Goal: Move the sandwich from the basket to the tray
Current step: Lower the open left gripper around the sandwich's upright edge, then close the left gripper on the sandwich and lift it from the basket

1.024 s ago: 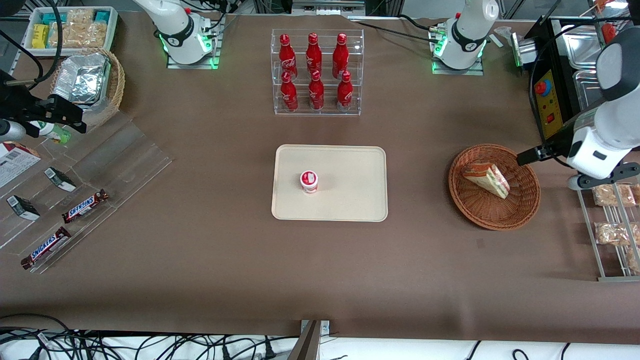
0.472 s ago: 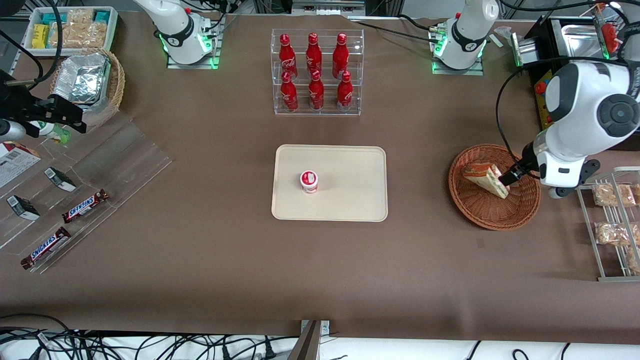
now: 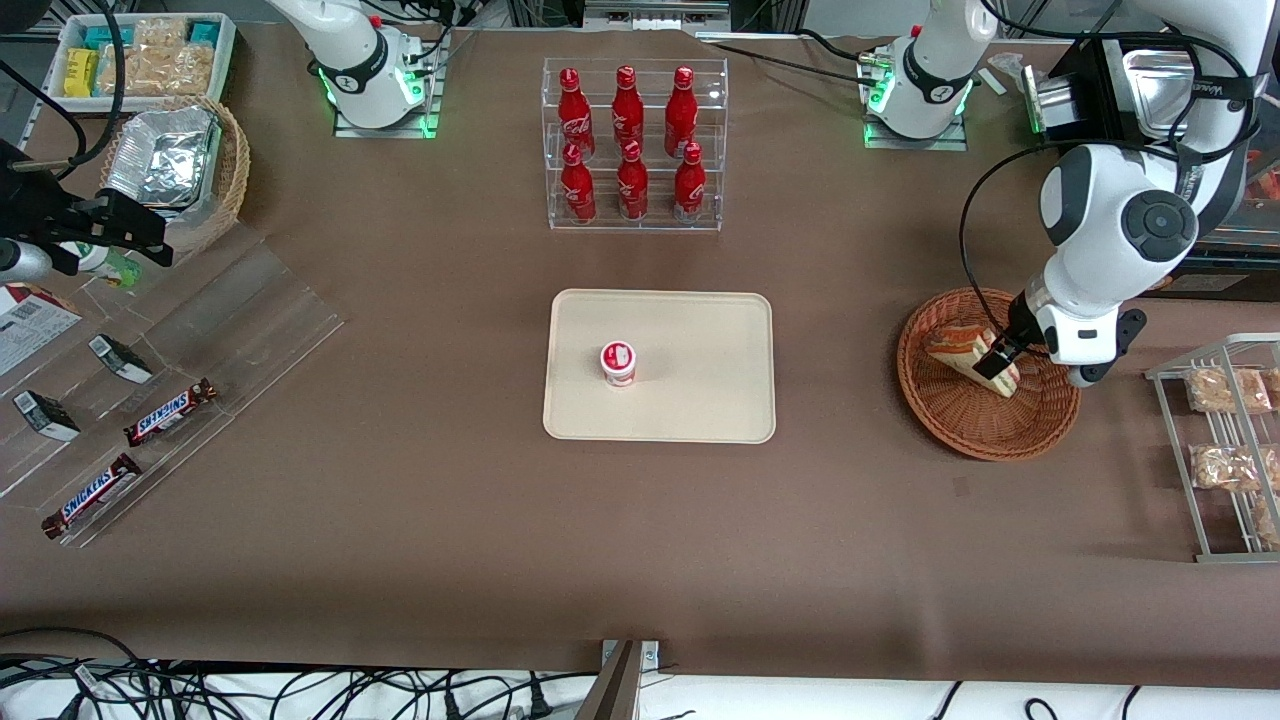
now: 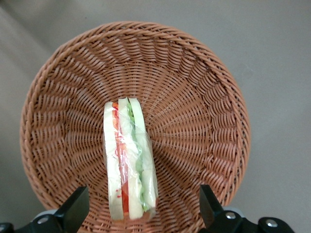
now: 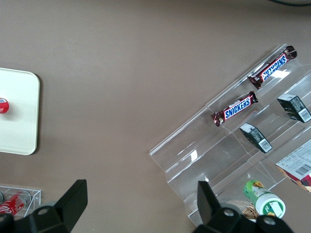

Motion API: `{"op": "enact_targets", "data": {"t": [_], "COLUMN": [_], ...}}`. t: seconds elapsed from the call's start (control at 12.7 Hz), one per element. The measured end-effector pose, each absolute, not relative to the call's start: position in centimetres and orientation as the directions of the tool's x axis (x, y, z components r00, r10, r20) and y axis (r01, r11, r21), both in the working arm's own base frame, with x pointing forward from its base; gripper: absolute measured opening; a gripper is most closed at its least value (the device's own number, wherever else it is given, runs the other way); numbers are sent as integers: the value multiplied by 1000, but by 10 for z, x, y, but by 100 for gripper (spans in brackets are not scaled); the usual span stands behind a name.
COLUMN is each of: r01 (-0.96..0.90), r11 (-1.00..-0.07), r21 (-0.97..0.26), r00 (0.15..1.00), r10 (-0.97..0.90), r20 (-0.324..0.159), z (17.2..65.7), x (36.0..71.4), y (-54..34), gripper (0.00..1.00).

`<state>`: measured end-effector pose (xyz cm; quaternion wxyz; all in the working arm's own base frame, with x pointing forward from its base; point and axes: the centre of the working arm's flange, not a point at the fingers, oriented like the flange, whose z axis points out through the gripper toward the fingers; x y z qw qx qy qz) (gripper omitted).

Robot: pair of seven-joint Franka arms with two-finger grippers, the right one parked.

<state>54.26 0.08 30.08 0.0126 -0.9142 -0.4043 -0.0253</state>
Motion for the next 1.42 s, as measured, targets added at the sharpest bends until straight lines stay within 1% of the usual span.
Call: {"op": "enact_targets", "data": {"t": [0.39,0.71,0.79,0.94,1.1,1.18,1.42], "r01": [752,753,753,753,754,754,752], "r11": [-657,-654,-654,-654,-653,-653,-656], "r21": [52,72,72,72,72,73,64], "r00": [652,649,649,648,648,648,651], "r10": [753,756,756,757,757,757,755], "r20": [84,86,84,84,85,85,83], "z": [263,235,232,231,231,232,240], "x": [525,514,514,514,514,514,516], "y": [7,5,5,5,5,5,6], "gripper": [100,100,91,66,45,38,31]}}
